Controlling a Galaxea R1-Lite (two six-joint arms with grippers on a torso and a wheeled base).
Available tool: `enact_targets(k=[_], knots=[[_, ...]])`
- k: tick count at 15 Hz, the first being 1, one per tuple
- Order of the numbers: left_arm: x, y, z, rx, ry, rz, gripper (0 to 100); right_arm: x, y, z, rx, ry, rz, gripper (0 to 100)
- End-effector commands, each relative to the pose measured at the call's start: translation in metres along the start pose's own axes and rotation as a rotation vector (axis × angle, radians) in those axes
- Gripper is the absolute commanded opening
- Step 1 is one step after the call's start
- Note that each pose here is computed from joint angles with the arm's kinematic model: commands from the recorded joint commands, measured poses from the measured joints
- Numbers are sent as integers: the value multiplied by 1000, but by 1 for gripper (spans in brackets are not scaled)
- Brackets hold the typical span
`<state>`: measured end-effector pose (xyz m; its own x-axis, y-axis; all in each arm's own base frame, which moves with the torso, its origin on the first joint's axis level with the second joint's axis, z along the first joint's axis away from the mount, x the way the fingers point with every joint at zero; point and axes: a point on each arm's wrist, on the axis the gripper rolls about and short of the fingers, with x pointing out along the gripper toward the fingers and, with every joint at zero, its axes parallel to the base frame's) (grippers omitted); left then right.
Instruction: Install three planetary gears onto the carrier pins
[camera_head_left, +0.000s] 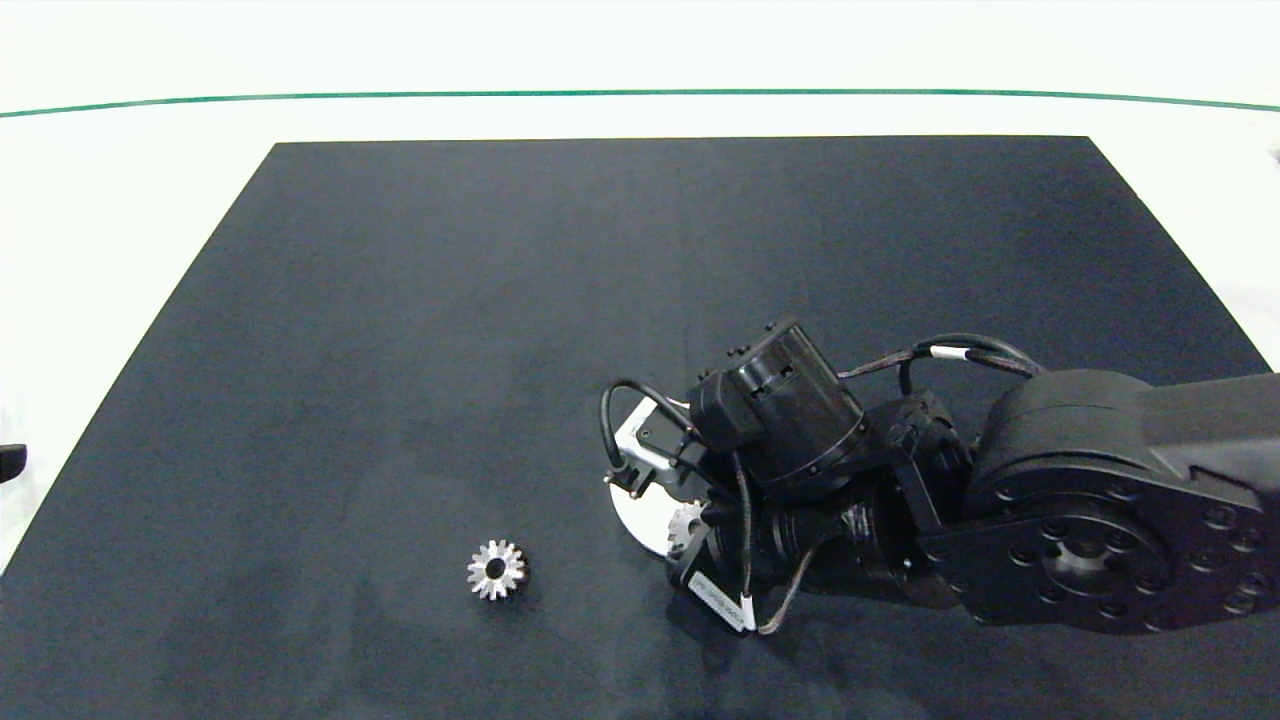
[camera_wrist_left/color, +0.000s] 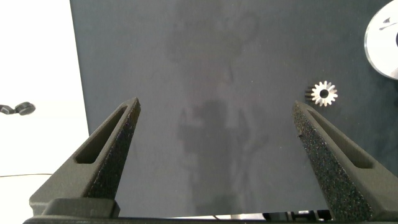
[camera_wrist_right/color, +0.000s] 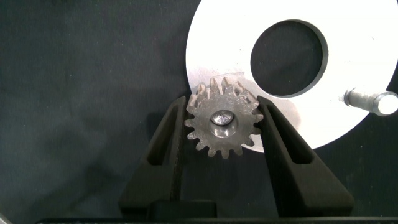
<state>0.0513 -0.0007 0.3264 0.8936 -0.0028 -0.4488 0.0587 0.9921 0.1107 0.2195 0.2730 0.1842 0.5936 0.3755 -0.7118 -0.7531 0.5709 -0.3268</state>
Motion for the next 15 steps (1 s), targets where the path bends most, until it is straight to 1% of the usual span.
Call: enact_targets(k=[1,2,8,10,11,13,14,15], knots=[[0,0,0,1,4,0,100,1,0,0,-2,1,1,19],[0,0,0,1,4,0,100,0,0,0,0,-2,0,100],[-1,-1,-1,6,3,-9,100,-9,0,-1,14,-16,1,100],[-1,-1,-1,6,3,-11,100,-15,-2,0,38,-31,-8,100],[-1,-1,-1,6,1,-11,100,-27,-8,-1,54,-53,-30,100],[-1,-1,-1,6,3,-11,100,-54,-34,-6,121,-106,-80,100],[-1,-1,-1,6,3,-11,100,-64,-47,-6,173,-135,-113,100],[-1,-1,-1,7,2,-12,100,-68,-62,-7,243,-163,-159,100]])
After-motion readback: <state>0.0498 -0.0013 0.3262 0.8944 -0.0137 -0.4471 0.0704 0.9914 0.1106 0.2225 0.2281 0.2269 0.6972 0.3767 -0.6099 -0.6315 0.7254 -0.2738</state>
